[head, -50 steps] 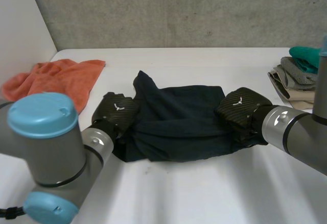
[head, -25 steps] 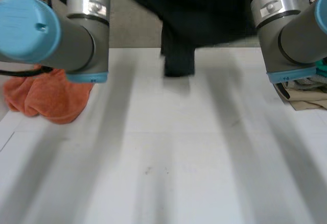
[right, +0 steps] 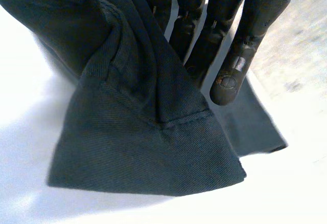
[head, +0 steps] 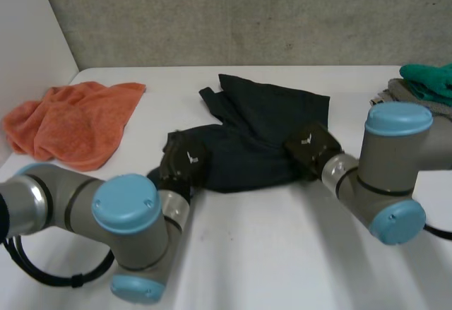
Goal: Fold the laundry.
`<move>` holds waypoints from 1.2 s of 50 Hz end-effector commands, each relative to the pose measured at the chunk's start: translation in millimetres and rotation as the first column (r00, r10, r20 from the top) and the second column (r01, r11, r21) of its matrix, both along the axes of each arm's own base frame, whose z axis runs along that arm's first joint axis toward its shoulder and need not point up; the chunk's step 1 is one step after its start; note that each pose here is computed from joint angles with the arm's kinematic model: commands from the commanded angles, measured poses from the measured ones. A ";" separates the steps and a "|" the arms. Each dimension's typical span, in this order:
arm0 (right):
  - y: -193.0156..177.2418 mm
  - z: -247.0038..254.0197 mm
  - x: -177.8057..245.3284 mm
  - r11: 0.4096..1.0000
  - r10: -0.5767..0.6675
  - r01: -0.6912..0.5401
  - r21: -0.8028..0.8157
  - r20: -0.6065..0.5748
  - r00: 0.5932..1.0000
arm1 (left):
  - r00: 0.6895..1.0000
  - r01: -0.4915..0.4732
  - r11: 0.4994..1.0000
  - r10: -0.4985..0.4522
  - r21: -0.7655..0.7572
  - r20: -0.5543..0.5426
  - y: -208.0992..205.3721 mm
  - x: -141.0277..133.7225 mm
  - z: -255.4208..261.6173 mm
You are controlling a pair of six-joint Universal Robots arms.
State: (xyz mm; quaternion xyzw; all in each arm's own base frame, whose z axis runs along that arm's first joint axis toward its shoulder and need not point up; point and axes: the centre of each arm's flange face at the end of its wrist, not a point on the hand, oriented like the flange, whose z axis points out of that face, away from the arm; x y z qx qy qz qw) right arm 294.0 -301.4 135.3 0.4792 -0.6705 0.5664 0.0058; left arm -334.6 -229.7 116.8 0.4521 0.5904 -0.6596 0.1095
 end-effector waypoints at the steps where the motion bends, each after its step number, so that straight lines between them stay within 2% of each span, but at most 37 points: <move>1: 17.6 2.0 -10.9 0.998 -0.018 0.018 0.055 0.000 1.000 | 1.000 0.004 1.000 -0.004 0.031 0.008 16.1 8.6 21.8; 6: 21.5 21.4 -23.2 0.994 -0.073 0.065 0.085 0.090 0.993 | 0.995 -0.055 0.998 0.056 0.016 -0.087 7.3 30.9 54.9; 10: 28.3 22.0 -23.9 0.987 -0.081 0.055 0.154 0.165 0.983 | 0.982 -0.014 0.997 0.027 0.075 -0.186 7.9 43.2 65.6; 13: 27.6 19.8 -27.5 0.976 -0.097 0.050 0.213 0.214 0.972 | 0.972 0.023 0.985 0.017 0.168 -0.233 1.7 55.6 59.7; 19: 22.1 21.4 -34.3 0.960 -0.118 0.044 0.277 0.257 0.959 | 0.964 0.004 0.934 0.091 0.356 -0.250 -11.8 82.9 44.5; 24: 20.9 21.1 -34.7 0.959 -0.119 0.043 0.280 0.260 0.958 | 0.968 0.020 0.907 0.088 0.420 -0.236 -6.4 86.3 37.1; 32: 23.3 17.8 -34.2 0.956 -0.118 0.039 0.291 0.256 0.959 | 0.967 0.026 0.906 0.084 0.422 -0.240 -6.5 85.3 35.1; 45: 25.5 16.4 -33.6 0.954 -0.115 0.036 0.297 0.254 0.960 | 0.980 0.034 0.872 0.067 0.488 -0.187 -6.7 72.1 1.4; 60: 24.5 20.2 -34.9 0.959 -0.116 0.044 0.280 0.246 0.962 | 0.978 -0.051 0.892 0.136 0.450 -0.159 -33.6 67.3 -7.7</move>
